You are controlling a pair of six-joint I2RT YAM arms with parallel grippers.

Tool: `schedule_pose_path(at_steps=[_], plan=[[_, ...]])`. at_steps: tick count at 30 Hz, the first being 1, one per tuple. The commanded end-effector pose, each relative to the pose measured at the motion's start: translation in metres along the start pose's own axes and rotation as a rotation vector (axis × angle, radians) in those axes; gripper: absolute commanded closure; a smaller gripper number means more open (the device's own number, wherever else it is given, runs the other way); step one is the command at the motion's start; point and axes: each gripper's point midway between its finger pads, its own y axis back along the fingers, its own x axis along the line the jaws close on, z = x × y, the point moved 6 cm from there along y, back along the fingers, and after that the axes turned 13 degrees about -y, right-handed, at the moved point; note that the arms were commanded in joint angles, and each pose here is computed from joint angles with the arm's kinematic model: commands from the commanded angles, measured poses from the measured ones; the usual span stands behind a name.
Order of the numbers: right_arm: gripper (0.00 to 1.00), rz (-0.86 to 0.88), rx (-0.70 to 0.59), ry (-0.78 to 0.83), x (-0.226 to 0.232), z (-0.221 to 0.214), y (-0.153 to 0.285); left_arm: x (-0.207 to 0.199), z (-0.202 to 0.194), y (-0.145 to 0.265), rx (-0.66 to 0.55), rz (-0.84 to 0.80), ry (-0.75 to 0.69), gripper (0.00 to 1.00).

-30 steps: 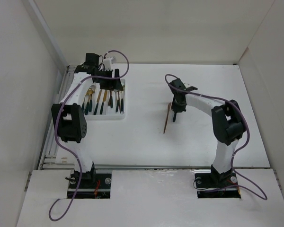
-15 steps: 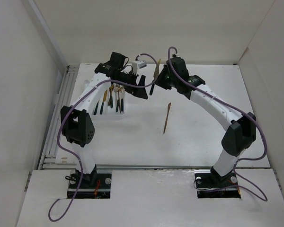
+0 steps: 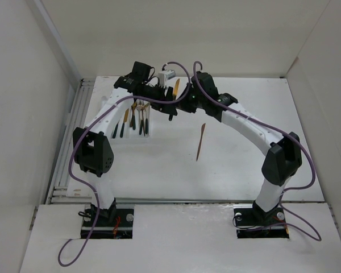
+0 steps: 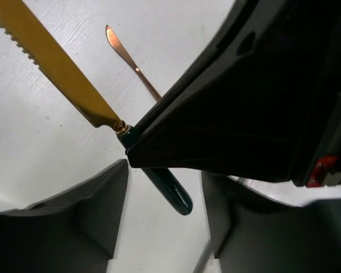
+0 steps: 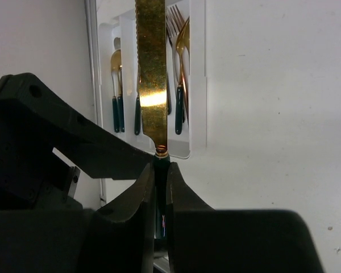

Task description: Sort the eating utensils into containers

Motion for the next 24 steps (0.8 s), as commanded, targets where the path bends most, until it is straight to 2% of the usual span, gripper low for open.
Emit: schedule_pose_path(at_steps=[1,6,16,17,21,22,24], plan=[[1.00,0.121,-0.019,-0.009,0.033,0.007,0.009,-0.005,0.007,0.008,-0.030,0.036,-0.028,0.66],[1.00,0.154,-0.015,-0.002,0.041,0.004,0.013,-0.003,0.001,0.005,-0.014,0.041,-0.014,0.98],[1.00,0.175,-0.003,-0.009,0.042,0.002,0.011,-0.001,-0.002,0.007,-0.011,0.046,0.016,1.00],[0.97,0.183,0.016,-0.011,0.041,0.003,0.012,0.004,-0.003,0.010,-0.016,0.056,0.024,1.00],[0.53,0.183,0.012,-0.018,0.037,0.010,0.009,0.029,-0.012,0.027,-0.025,0.139,0.091,1.00],[0.47,0.186,-0.012,-0.023,0.037,0.017,0.018,0.036,-0.016,0.031,-0.027,0.153,0.110,1.00],[0.44,0.170,-0.051,-0.032,0.029,0.023,0.022,0.064,-0.033,0.049,-0.022,0.237,0.178,1.00]])
